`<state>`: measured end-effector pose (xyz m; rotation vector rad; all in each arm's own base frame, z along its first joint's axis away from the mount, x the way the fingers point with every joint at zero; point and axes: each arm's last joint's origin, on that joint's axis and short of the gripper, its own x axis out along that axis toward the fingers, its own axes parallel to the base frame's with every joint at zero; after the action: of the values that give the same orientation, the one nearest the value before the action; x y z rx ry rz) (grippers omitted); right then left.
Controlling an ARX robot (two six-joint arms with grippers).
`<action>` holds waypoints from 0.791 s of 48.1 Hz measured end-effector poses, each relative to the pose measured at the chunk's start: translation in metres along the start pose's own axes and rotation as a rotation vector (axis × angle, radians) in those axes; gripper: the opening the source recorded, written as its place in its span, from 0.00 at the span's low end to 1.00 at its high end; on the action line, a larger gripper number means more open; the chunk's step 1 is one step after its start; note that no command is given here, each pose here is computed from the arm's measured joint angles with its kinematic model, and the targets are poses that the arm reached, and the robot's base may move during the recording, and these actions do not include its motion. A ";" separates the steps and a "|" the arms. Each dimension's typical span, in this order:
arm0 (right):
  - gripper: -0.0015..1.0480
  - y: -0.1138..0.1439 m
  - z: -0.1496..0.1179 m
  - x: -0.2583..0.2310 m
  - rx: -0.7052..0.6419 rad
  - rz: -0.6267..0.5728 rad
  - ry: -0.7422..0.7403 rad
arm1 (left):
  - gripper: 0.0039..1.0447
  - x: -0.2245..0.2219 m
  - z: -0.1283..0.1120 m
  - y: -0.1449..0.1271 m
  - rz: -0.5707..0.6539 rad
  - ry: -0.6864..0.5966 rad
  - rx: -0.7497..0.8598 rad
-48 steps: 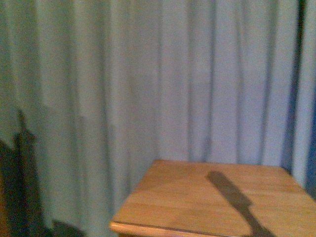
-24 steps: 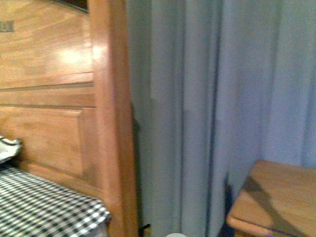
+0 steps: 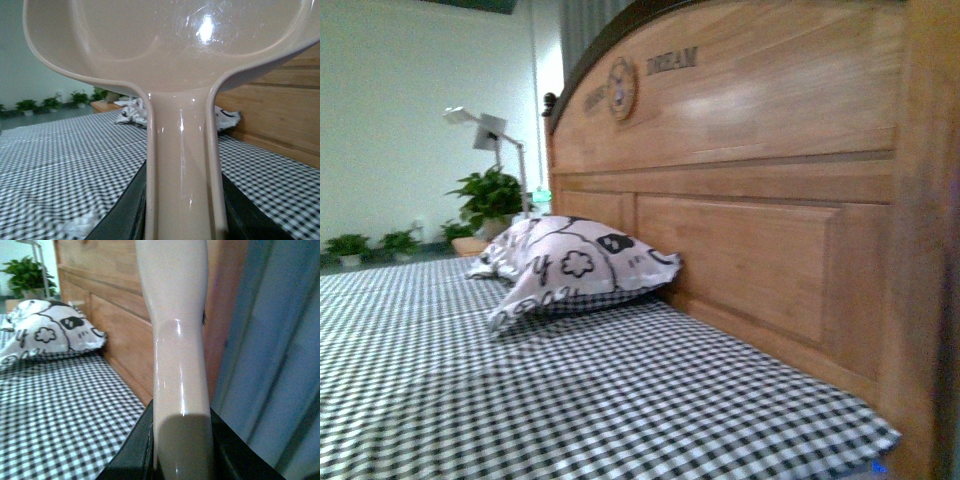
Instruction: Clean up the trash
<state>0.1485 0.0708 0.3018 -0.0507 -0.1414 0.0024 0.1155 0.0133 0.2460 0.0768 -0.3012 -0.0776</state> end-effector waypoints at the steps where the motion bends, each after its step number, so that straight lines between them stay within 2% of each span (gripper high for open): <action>1: 0.20 0.000 0.000 0.000 0.000 0.000 0.000 | 0.25 0.000 0.000 0.000 0.000 -0.001 0.000; 33: 0.20 0.001 -0.001 0.001 -0.006 0.003 0.004 | 0.25 0.000 0.000 0.000 0.001 0.000 -0.001; 34: 0.20 0.000 -0.001 0.001 -0.005 -0.001 0.004 | 0.25 0.000 -0.001 0.000 0.004 0.015 -0.006; 38: 0.20 0.000 0.000 0.000 -0.004 -0.006 0.002 | 0.25 0.011 0.001 0.004 0.036 0.236 -0.042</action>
<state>0.1487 0.0706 0.3016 -0.0540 -0.1398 -0.0042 0.1257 0.0164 0.2506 0.0380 -0.0654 -0.0385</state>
